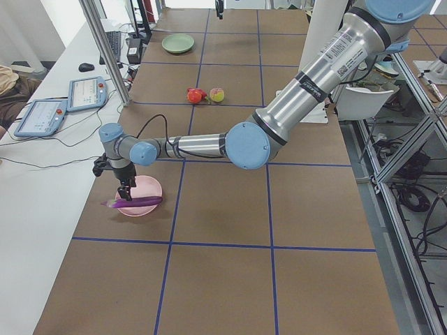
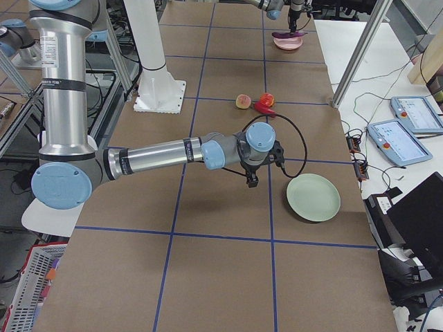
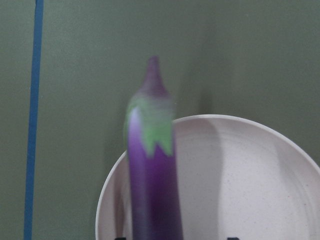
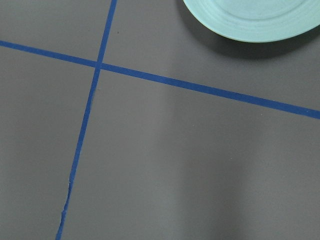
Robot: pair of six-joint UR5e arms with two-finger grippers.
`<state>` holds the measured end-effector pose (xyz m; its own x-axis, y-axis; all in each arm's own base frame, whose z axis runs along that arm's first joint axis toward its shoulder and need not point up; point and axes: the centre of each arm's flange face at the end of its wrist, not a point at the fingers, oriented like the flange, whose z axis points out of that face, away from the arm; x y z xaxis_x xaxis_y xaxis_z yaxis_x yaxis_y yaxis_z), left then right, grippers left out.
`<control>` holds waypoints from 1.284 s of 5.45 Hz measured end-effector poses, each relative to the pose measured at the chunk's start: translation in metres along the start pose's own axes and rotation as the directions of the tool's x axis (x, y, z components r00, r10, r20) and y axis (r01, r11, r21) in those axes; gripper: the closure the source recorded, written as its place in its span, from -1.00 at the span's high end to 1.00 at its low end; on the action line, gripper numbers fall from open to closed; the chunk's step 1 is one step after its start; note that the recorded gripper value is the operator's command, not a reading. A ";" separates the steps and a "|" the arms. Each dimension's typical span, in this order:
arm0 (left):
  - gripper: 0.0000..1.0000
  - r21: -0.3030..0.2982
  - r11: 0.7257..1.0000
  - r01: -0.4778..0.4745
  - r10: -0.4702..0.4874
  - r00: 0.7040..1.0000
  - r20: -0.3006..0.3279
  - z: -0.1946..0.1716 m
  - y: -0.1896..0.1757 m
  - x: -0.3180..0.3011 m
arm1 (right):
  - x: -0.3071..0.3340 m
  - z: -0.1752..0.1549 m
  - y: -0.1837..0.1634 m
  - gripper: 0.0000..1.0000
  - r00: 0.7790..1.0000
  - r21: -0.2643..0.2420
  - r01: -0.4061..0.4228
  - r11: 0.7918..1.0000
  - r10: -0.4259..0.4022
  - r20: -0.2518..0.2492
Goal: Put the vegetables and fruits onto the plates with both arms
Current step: 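Carry the eggplant with the left gripper onto the pink plate, then release the eggplant and raise the left gripper while the right gripper reaches for the peach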
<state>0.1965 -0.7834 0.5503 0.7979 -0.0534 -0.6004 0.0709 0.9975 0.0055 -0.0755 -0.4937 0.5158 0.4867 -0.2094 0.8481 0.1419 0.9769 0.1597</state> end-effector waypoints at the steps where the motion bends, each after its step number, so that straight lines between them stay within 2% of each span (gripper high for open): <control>1: 1.00 0.014 1.000 0.021 -0.020 0.999 -0.045 -0.017 -0.001 0.015 | -0.042 0.008 -0.022 1.00 0.999 -0.007 -0.052 0.999 0.052 0.013; 2: 1.00 0.041 0.998 0.048 -0.045 0.996 -0.080 -0.038 0.001 0.036 | -0.092 0.017 -0.043 1.00 0.993 0.002 -0.119 0.993 0.119 0.028; 3: 1.00 0.046 0.996 0.080 -0.074 0.988 -0.133 -0.054 0.009 0.063 | -0.154 0.038 -0.060 1.00 0.978 0.039 -0.205 0.978 0.204 0.033; 4: 1.00 0.025 0.995 0.099 -0.092 0.977 -0.194 -0.063 0.021 0.086 | -0.251 0.090 -0.072 1.00 0.950 0.112 -0.313 0.943 0.311 0.041; 5: 1.00 0.006 0.993 0.120 -0.115 0.964 -0.240 -0.072 0.031 0.106 | -0.346 0.143 -0.065 1.00 0.917 0.169 -0.400 0.901 0.392 0.078; 7: 1.00 -0.020 0.987 0.162 -0.161 0.945 -0.284 -0.081 0.050 0.143 | -0.446 0.215 -0.065 0.99 0.850 0.231 -0.527 0.818 0.513 0.120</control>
<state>0.2659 -0.7368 0.4004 0.5729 -0.1973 -0.7955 0.1871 0.9764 -0.1075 -0.4868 -0.4546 0.2361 0.3830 0.3287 0.8633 -0.3398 0.9192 -0.1992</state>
